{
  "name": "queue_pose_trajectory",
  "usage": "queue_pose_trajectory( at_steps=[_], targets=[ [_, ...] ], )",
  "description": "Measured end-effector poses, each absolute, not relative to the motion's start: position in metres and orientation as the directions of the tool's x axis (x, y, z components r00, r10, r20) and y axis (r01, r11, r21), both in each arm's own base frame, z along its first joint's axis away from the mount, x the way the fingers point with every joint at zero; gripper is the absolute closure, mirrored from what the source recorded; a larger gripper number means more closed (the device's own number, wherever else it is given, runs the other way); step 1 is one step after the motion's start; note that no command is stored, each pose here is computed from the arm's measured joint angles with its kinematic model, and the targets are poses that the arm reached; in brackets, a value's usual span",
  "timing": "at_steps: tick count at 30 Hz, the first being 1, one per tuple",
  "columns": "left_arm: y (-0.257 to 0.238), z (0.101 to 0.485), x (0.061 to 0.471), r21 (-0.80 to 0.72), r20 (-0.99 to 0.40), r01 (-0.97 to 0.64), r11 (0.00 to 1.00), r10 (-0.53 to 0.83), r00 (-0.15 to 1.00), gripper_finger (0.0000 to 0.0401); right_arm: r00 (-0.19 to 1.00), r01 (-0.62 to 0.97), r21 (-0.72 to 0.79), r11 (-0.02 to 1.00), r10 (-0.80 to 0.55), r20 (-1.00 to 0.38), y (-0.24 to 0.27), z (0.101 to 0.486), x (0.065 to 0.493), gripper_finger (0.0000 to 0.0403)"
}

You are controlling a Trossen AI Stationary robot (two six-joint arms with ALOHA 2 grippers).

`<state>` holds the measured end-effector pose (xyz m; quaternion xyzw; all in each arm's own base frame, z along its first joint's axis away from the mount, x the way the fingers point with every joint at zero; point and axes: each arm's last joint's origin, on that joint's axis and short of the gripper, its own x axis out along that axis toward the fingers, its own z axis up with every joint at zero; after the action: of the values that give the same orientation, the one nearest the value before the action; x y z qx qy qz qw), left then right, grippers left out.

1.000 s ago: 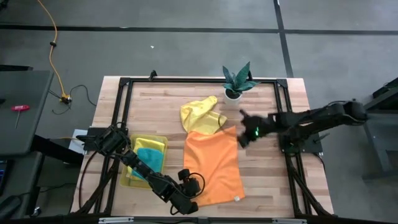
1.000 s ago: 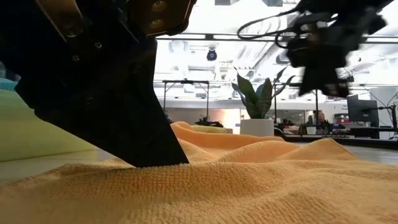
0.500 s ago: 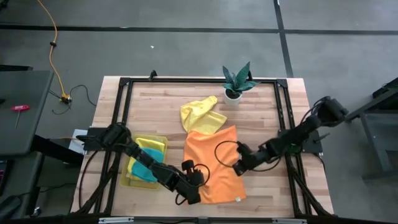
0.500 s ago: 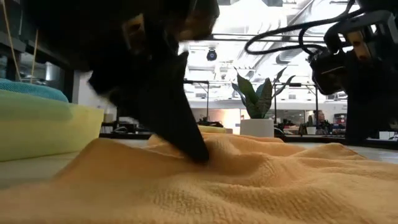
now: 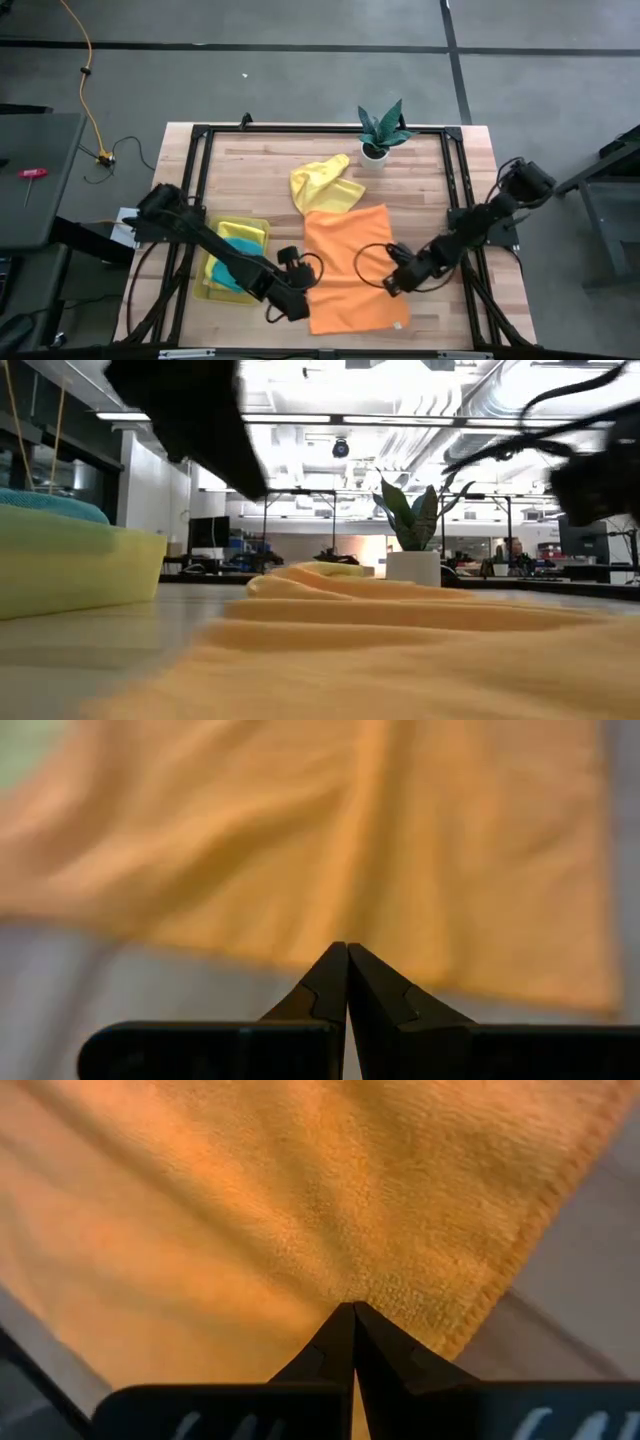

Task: Fold microfiber towels
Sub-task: Move the orange microfiber cloth to the bottom center of the table, then adjust the yellow microfiber cloth

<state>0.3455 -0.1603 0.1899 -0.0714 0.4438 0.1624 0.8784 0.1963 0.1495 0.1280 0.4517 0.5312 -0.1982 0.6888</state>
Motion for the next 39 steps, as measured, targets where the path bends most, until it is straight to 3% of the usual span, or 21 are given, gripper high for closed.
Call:
queue_pose_trajectory(
  at_steps=[3, 7, 13, 16, 19, 23, 31, 35, 39],
  targets=[
    [-0.155, 0.204, 0.336, 0.065, -0.778, -0.404, 0.913, 0.299, 0.552, 0.0401, 0.322, 0.783, 0.365, 0.504, 0.174, -0.931, 0.154, 0.135, 0.178, 0.0403],
    [-0.132, 0.222, 0.333, 0.108, -0.751, -0.447, 0.888, 0.367, 0.548, 0.0401, 0.407, 0.767, 0.419, 0.486, 0.137, -0.903, 0.156, 0.149, 0.170, 0.0403],
    [-0.052, 0.253, 0.345, 0.210, -0.744, -0.430, 0.878, 0.428, 0.513, 0.0401, 0.563, 0.713, 0.542, 0.445, 0.098, -0.821, 0.150, 0.173, 0.171, 0.0403],
    [-0.002, 0.259, 0.358, 0.182, -0.728, -0.448, 0.875, 0.427, 0.536, 0.0401, 0.617, 0.687, 0.576, 0.443, 0.064, -0.784, 0.145, 0.180, 0.174, 0.0403],
    [0.044, 0.248, 0.374, 0.121, -0.732, -0.432, 0.894, 0.374, 0.570, 0.0401, 0.637, 0.691, 0.574, 0.440, 0.006, -0.771, 0.140, 0.179, 0.177, 0.0403],
    [0.083, 0.212, 0.384, 0.104, -0.785, -0.447, 0.888, 0.349, 0.511, 0.0401, 0.655, 0.699, 0.584, 0.412, -0.042, -0.754, 0.135, 0.174, 0.189, 0.0403],
    [0.107, 0.147, 0.392, 0.079, -0.878, -0.491, 0.867, 0.294, 0.378, 0.0401, 0.698, 0.692, 0.637, 0.339, -0.089, -0.711, 0.127, 0.160, 0.219, 0.0403],
    [0.116, 0.138, 0.386, 0.141, -0.895, -0.508, 0.849, 0.329, 0.301, 0.0401, 0.729, 0.662, 0.676, 0.323, -0.072, -0.680, 0.129, 0.155, 0.234, 0.0403],
    [0.132, 0.133, 0.367, 0.291, -0.913, -0.472, 0.832, 0.389, 0.125, 0.0401, 0.733, 0.658, 0.683, 0.318, -0.062, -0.678, 0.131, 0.153, 0.244, 0.0403]
  ],
)
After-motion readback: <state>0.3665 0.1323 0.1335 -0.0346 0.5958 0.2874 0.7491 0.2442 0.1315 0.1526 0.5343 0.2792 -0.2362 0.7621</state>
